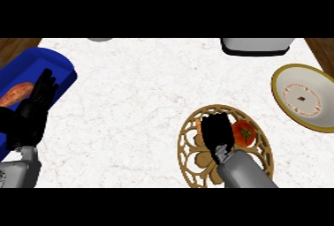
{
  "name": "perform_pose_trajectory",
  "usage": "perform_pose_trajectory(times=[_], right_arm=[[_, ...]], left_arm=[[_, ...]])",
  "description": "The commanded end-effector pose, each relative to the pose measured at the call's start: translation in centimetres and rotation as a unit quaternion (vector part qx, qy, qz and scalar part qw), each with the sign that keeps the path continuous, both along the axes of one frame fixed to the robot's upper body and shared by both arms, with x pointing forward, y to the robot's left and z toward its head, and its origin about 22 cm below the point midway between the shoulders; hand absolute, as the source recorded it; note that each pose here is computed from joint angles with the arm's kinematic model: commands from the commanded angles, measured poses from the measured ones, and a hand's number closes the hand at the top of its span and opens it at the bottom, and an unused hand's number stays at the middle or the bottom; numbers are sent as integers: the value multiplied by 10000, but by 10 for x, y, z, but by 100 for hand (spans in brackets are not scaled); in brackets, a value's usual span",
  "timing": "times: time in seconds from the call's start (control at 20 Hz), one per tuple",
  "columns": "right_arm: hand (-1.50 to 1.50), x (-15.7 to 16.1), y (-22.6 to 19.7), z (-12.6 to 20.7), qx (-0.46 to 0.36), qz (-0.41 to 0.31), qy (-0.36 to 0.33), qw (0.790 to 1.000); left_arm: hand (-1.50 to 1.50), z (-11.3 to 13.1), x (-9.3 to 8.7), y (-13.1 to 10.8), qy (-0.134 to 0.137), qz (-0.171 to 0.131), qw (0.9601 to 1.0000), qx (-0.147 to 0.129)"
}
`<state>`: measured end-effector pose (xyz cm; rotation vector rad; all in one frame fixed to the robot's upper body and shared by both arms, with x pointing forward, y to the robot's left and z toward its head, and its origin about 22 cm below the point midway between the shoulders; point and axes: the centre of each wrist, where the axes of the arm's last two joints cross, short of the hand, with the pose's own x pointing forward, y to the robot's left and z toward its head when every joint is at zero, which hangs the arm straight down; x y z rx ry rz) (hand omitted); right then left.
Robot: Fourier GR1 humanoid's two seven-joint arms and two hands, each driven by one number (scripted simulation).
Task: Pick the croissant from the placemat and place it in the bowl
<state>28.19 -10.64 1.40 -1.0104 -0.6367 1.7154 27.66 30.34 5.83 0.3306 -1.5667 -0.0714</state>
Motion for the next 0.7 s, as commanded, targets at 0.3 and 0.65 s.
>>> perform_pose_trajectory(times=[0.3, 0.65], right_arm=[[150, 14, 11, -25, 295, 323, 277, 9987], [150, 34, -22, -19, 343, 448, -391, 9976]], left_arm=[[0, 14, 2, 2, -71, -19, 10000, 29], [0, 3, -3, 5, -91, -87, 9999, -20]])
